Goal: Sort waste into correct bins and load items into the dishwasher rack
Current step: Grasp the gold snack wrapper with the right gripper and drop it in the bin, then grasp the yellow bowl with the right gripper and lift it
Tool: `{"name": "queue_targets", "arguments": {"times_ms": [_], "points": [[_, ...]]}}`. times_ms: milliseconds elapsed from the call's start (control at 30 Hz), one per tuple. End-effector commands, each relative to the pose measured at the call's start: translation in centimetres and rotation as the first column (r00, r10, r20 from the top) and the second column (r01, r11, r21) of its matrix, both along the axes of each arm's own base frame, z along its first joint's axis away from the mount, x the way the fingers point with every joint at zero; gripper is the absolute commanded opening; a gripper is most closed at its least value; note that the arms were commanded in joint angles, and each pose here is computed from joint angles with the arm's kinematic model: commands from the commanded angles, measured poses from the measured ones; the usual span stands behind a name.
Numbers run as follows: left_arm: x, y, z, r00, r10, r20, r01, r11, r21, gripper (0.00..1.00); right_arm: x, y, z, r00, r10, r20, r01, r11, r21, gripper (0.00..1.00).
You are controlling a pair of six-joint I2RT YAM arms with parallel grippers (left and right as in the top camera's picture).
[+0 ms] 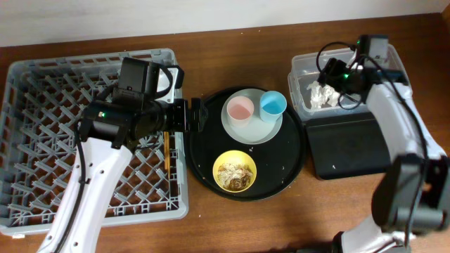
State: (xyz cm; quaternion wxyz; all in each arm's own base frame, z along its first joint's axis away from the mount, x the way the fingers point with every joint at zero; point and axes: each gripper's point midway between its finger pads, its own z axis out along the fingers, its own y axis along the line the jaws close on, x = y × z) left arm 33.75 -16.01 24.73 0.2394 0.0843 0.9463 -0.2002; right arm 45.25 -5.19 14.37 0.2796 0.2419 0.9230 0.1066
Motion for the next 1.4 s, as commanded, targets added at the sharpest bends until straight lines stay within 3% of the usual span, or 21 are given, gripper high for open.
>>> {"name": "queue_targets", "arguments": {"times_ms": [0,100,200,267,400,500,567,700,867,933,1000,1100,1200,1300,1367], "points": [[0.0,0.1,0.8,1.0,-0.007,0.028,0.007,1.0,0.001,0.99,-3.8,5.5,9.6,0.95,0.281,0.14,-0.286,0.958,0.021,0.73],[0.0,0.1,0.8,1.0,-0.007,0.028,0.007,1.0,0.001,0.99,-10.8,12.1,9.7,0.866,0.5,0.008,-0.5,0.865,0.043,0.71],[0.3,0.0,1.0,0.999,-0.004,0.041,0.004,1.0,-0.005,0.99,-17.1,20.7,6.4,0.63,0.761,-0.155,-0.762,0.644,0.06,0.69],[1.7,0.4,1.7,0.994,0.024,0.108,-0.025,1.0,0.009,0.99,-19.4,23.5,4.9,0.537,0.823,-0.186,-0.827,0.557,0.073,0.69],[3.5,8.0,1.0,0.949,0.278,0.146,-0.302,0.937,0.178,0.99,-23.6,28.8,1.7,0.348,0.916,-0.201,-0.93,0.364,0.045,0.69],[3.4,11.8,0.5,0.921,0.37,0.124,-0.388,0.898,0.207,0.99,-24.9,31.6,-1.8,0.279,0.941,-0.19,-0.96,0.275,-0.052,0.62],[3.1,13.3,0.2,0.908,0.405,0.106,-0.418,0.882,0.217,0.99,-25.0,32.1,-4.1,0.269,0.937,-0.222,-0.96,0.242,-0.141,0.5],[3.1,13.5,0.2,0.906,0.411,0.103,-0.423,0.879,0.22,0.99,-25.1,33.3,-6.5,0.246,0.935,-0.255,-0.962,0.203,-0.183,0.49],[3.1,13.5,0.2,0.906,0.411,0.103,-0.423,0.879,0.22,0.99,-24.1,33.1,-10.9,0.281,0.893,-0.353,-0.956,0.229,-0.181,0.44],[3.1,13.5,0.2,0.906,0.411,0.103,-0.423,0.879,0.22,0.99,-24.2,33.0,-11.2,0.279,0.89,-0.36,-0.957,0.228,-0.178,0.38],[3.1,13.5,0.2,0.906,0.411,0.102,-0.423,0.879,0.219,0.99,-24.1,33.1,-11.1,0.28,0.891,-0.358,-0.957,0.228,-0.18,0.25],[3.1,13.5,0.2,0.906,0.411,0.103,-0.423,0.879,0.22,0.99,-24.5,32.6,-11.3,0.273,0.883,-0.381,-0.96,0.224,-0.169,0.17],[3.1,13.5,0.2,0.906,0.411,0.103,-0.423,0.879,0.22,0.99,-24.5,32.6,-11.3,0.273,0.883,-0.381,-0.96,0.224,-0.169,0.14],[3.1,13.5,0.2,0.906,0.411,0.102,-0.423,0.879,0.22,0.99,-24.5,32.6,-11.3,0.273,0.883,-0.381,-0.96,0.224,-0.169,0.04],[3.1,13.5,0.2,0.906,0.411,0.102,-0.423,0.879,0.219,0.99,-24.5,32.6,-11.0,0.273,0.883,-0.382,-0.96,0.224,-0.167,0.04]]}}
